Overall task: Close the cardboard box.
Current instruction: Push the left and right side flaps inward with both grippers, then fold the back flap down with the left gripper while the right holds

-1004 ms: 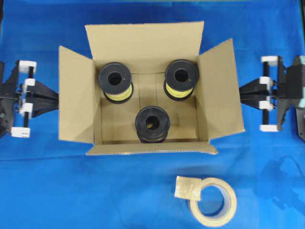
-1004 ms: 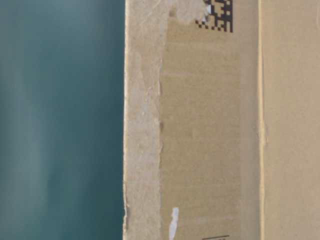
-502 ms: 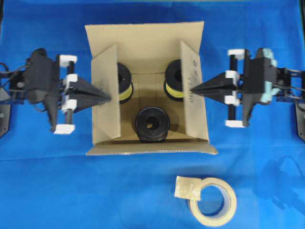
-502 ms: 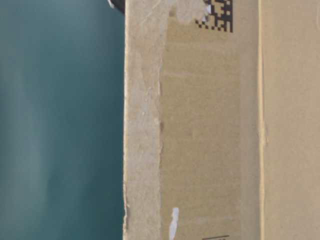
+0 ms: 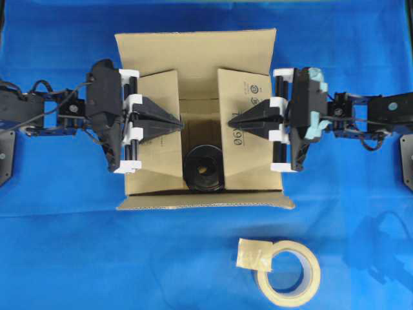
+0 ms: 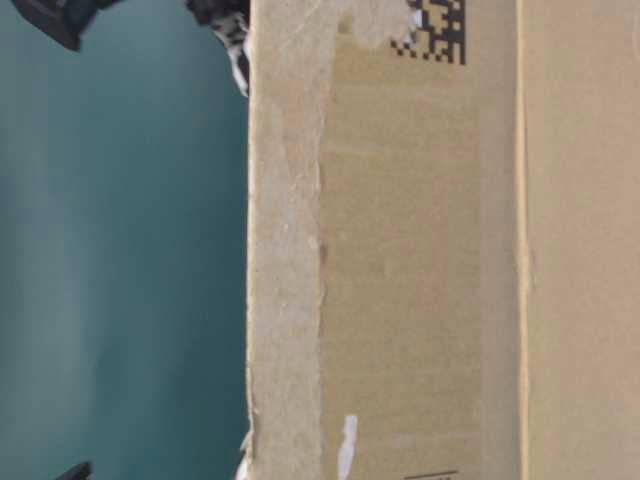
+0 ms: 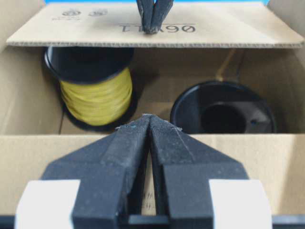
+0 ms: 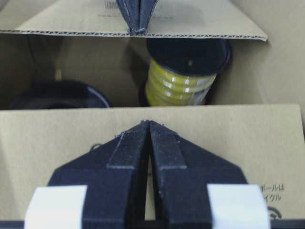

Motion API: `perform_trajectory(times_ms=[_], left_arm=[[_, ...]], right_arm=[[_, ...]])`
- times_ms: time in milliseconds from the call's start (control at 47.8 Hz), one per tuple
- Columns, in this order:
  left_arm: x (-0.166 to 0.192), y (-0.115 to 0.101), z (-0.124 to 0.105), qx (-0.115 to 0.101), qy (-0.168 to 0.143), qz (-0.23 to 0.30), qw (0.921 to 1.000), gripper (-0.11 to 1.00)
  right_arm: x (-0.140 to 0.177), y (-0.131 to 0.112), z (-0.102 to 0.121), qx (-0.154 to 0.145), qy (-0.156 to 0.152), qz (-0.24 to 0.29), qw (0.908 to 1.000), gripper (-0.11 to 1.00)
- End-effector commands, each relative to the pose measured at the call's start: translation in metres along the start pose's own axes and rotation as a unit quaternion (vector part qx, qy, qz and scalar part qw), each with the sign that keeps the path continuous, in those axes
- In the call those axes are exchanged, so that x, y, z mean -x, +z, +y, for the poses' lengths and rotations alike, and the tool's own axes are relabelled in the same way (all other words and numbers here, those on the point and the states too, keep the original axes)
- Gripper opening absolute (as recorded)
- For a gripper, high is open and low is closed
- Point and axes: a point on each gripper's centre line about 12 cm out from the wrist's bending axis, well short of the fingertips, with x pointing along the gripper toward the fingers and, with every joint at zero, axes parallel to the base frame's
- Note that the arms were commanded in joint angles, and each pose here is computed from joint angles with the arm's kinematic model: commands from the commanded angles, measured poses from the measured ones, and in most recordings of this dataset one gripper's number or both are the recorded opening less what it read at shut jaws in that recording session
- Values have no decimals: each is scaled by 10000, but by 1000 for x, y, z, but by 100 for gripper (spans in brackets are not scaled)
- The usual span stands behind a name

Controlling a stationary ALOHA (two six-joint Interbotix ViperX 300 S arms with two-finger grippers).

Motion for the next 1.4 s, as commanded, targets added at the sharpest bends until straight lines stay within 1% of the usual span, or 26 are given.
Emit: perform_trajectory(times_ms=[0,105,251,418,523,669,941,1004,1171,1380], left_arm=[[-5,4,1,14,14,-77,10000,0],[-11,-4,1,49,20,-8,10000,0],[-16,-6,1,48,24,-46,10000,0],[-23,2,2,20,34,-176,9998,0],[-29,9,6,34,93,-260,9996,0],[-41,19,19,63,247,-358,9990,0],[-58,27,55,163,654,-437,9968,0],[-60,28,61,123,722,-440,9963,0],[-62,28,69,-111,825,-462,9955,0],[-69,15,77,-91,908,-342,9952,0]], right_arm=[[-4,5,-1,-40,-15,-131,9999,0],[-9,-4,-1,-96,-32,-32,9999,0],[-10,-5,-1,-95,-34,-9,9999,0],[-10,-6,-1,-95,-34,7,9999,0],[-10,-6,-1,-95,-34,22,9999,0],[-11,-8,-1,-94,-36,53,9999,0],[-11,-8,0,-86,-15,54,9999,0],[-11,-8,1,-80,0,55,10000,0],[-11,-8,2,-82,11,33,10000,0],[-11,-8,3,-72,21,33,10000,0]])
